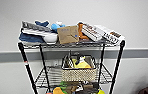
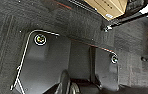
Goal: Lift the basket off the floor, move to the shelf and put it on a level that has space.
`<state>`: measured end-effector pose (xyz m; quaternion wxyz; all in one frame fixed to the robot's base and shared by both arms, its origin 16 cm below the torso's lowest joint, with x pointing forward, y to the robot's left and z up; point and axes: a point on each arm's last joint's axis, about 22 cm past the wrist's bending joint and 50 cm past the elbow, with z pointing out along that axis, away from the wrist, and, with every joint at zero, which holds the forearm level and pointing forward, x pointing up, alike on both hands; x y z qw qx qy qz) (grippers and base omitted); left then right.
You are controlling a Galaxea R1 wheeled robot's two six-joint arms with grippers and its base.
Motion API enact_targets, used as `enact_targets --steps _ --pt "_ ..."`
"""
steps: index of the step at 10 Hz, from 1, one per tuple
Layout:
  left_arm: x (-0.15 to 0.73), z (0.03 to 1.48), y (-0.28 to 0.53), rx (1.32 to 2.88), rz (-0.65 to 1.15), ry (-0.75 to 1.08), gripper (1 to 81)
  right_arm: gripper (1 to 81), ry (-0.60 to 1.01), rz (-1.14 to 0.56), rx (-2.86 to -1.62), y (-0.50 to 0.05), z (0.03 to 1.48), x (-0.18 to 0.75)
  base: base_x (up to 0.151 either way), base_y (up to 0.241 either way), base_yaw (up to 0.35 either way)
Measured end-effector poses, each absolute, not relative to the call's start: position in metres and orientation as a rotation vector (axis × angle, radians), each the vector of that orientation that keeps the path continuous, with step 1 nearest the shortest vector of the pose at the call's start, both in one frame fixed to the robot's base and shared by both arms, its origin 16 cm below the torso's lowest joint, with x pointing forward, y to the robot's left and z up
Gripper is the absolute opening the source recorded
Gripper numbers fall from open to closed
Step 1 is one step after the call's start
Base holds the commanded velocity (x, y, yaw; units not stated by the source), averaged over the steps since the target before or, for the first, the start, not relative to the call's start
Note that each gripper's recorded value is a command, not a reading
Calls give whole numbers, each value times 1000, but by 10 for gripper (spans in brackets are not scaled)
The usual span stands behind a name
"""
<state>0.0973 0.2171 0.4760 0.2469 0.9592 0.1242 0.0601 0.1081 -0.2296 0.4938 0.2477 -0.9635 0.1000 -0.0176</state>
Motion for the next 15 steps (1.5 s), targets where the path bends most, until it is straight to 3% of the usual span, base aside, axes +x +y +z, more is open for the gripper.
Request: enact_targets --steps 7,15 --pt "84 435 211 2756 189 310 811 811 251 -68 -2798 -227 440 91 0 0 0" --pt "79 423 200 2841 206 253 811 811 201 -35 -2835 -181 424 48 0 0 0"
